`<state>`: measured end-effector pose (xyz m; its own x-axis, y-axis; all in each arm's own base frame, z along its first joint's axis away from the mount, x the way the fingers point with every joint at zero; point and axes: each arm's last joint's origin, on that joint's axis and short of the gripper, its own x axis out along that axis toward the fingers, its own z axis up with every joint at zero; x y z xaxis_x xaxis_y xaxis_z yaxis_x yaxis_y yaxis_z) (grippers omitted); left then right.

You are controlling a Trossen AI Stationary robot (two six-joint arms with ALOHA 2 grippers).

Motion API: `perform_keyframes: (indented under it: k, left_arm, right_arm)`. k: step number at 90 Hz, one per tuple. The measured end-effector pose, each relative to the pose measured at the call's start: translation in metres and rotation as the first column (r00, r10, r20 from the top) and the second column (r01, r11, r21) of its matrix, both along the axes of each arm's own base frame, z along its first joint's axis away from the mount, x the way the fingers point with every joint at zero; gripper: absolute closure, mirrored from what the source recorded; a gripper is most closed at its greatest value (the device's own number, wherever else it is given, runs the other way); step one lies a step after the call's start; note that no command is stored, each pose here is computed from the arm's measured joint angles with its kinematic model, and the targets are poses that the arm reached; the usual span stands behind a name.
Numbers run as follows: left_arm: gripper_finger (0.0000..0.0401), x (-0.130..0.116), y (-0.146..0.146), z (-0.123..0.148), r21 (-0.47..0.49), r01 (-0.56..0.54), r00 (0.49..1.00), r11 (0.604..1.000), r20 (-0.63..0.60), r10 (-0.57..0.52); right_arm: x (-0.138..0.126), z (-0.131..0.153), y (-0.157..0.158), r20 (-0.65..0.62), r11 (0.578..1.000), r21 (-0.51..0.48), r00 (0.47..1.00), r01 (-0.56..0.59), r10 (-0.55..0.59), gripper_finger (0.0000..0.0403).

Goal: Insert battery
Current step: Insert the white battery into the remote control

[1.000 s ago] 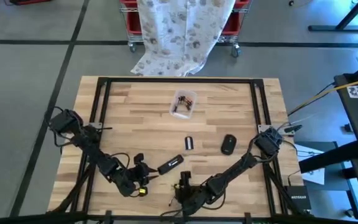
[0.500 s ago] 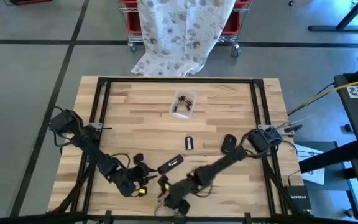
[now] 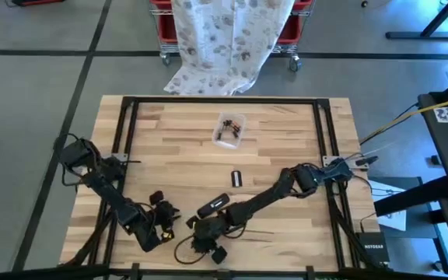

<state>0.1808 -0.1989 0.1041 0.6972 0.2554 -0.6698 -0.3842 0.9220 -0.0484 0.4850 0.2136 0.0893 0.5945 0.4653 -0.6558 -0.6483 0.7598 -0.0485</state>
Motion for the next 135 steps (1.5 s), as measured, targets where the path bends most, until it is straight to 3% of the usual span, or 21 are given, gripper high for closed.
perform_keyframes:
  k: [9, 21, 37, 50, 61, 75, 95, 105, 120, 135]
  left_arm:
    - [0.0315, -0.001, -0.001, 0.0, -0.001, 0.002, 1.0, 1.0, 0.004, -0.002]
    - [0.0315, -0.002, -0.001, 0.0, -0.001, 0.0, 1.0, 1.0, 0.008, 0.0]
    - [0.0315, -0.001, -0.001, 0.0, 0.0, -0.003, 1.0, 1.0, 0.014, 0.003]
    - [0.0315, -0.001, -0.001, 0.0, 0.002, -0.006, 1.0, 1.0, 0.019, 0.006]
    - [0.0315, -0.001, -0.001, 0.0, 0.004, -0.007, 1.0, 1.0, 0.021, 0.007]
    - [0.0315, -0.001, -0.001, 0.0, 0.01, -0.01, 1.0, 1.0, 0.028, 0.009]
    - [0.0315, -0.001, -0.001, 0.0, 0.009, -0.013, 0.999, 1.0, 0.034, 0.013]
    - [0.0315, -0.001, -0.001, 0.0, 0.006, -0.015, 0.999, 1.0, 0.036, 0.015]
    - [0.0315, 0.0, -0.001, 0.001, 0.005, -0.015, 0.999, 1.0, 0.037, 0.015]
    - [0.0315, 0.0, -0.001, 0.001, 0.006, -0.017, 0.999, 1.0, 0.045, 0.016]
  right_arm:
    - [0.001, 0.001, -0.004, -0.01, 0.995, -0.028, 0.995, 0.097, -0.097, 0.0389]
    - [-0.004, 0.007, 0.001, -0.005, 0.99, -0.063, 0.992, 0.126, -0.126, 0.0401]
    - [-0.009, 0.028, 0.007, 0.031, 0.991, -0.078, 0.994, 0.105, -0.103, 0.0403]
    - [-0.015, 0.068, 0.008, 0.087, 0.994, -0.074, 0.994, 0.079, -0.072, 0.0403]
    - [-0.025, 0.079, 0.003, 0.034, 0.987, -0.161, 0.999, 0.008, -0.002, 0.0403]
    - [-0.032, 0.076, 0.0, -0.031, 0.971, -0.231, 0.998, -0.065, 0.06, 0.0388]
    - [-0.025, 0.045, 0.002, -0.042, 0.966, -0.255, 0.998, -0.046, 0.036, 0.0291]
    - [-0.023, 0.041, 0.001, -0.026, 0.957, -0.29, 1.0, 0.0, -0.008, 0.0266]
    - [-0.02, 0.033, -0.008, -0.061, 0.954, -0.293, 0.995, 0.061, -0.082, 0.0283]
    - [-0.016, 0.017, -0.017, -0.138, 0.969, -0.233, 0.984, 0.077, -0.112, 0.0348]
